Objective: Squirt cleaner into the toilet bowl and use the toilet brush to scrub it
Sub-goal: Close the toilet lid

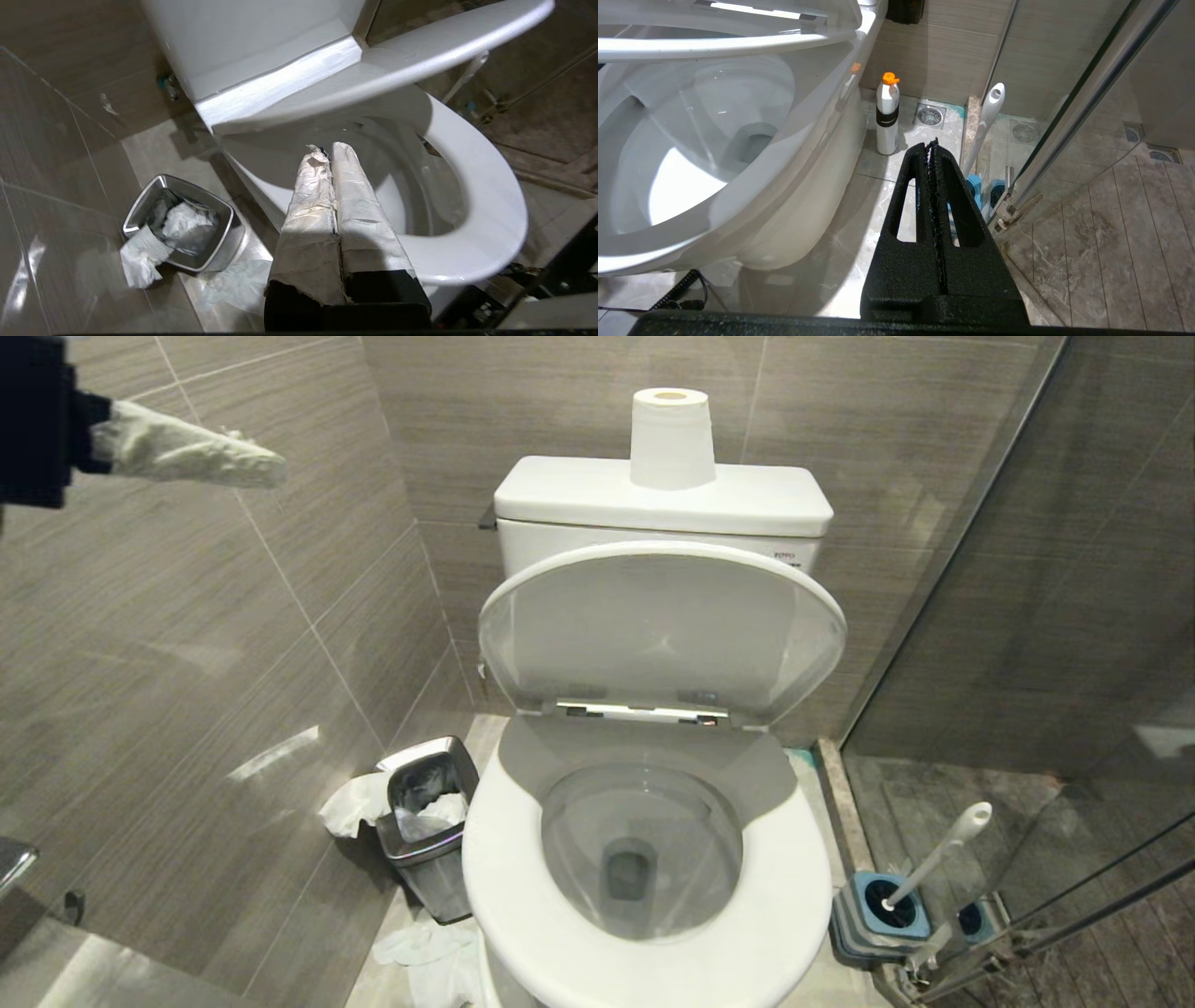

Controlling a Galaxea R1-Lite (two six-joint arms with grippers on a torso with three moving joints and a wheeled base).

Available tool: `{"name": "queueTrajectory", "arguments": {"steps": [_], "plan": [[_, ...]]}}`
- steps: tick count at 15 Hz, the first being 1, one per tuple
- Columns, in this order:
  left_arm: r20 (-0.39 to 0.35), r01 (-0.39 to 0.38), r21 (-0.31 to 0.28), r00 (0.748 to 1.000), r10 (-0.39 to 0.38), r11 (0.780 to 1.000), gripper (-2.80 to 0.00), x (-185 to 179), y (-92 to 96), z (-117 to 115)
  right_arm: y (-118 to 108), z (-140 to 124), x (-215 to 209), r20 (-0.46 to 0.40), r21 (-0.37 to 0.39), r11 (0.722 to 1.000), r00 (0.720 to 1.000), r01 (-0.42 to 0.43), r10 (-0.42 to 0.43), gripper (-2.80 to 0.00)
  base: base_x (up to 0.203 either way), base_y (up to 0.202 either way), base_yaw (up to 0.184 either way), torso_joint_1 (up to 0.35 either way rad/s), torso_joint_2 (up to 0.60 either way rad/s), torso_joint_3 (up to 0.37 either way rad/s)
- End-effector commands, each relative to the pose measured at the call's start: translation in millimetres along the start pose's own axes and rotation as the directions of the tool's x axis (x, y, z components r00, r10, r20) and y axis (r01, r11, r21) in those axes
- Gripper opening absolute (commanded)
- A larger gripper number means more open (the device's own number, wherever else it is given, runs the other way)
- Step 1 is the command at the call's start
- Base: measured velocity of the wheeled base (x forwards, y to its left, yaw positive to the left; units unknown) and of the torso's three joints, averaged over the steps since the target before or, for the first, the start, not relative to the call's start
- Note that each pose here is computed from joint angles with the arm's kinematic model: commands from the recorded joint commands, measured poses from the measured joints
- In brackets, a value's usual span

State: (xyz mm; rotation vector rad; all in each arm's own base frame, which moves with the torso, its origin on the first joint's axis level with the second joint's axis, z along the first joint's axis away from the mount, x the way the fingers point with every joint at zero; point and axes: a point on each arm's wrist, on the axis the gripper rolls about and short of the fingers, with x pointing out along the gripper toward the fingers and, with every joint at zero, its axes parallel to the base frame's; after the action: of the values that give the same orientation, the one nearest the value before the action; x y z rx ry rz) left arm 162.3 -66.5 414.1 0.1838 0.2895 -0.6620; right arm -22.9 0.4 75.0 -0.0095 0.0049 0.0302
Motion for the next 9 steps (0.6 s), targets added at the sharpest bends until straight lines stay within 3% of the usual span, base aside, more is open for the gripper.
{"name": "queueTrajectory", "arguments": {"steps": [1,5,9], "plan": [[-0.017,-0.031,0.042,0.999,0.032,0.999,-2.8,50.0,-13.5,6.8,0.0,-0.1,0.1,-0.001,-0.001,1.0,1.0,0.0,0.0,-2.8,0.0,0.0,0.0,0.0,0.0,0.0],[0.035,-0.108,-0.01,0.994,0.108,0.994,-2.8,100.5,-31.1,14.3,0.0,-0.1,0.1,-0.001,-0.001,1.0,1.0,0.0,0.0,-2.8,0.0,0.0,0.0,0.0,0.0,0.0],[-0.046,-0.052,0.006,0.998,0.053,0.999,-2.8,131.0,-47.1,1.1,0.0,-0.1,0.0,-0.001,-0.001,1.0,1.0,0.0,0.0,-2.8,0.0,0.0,0.0,0.0,0.0,0.0]]}}
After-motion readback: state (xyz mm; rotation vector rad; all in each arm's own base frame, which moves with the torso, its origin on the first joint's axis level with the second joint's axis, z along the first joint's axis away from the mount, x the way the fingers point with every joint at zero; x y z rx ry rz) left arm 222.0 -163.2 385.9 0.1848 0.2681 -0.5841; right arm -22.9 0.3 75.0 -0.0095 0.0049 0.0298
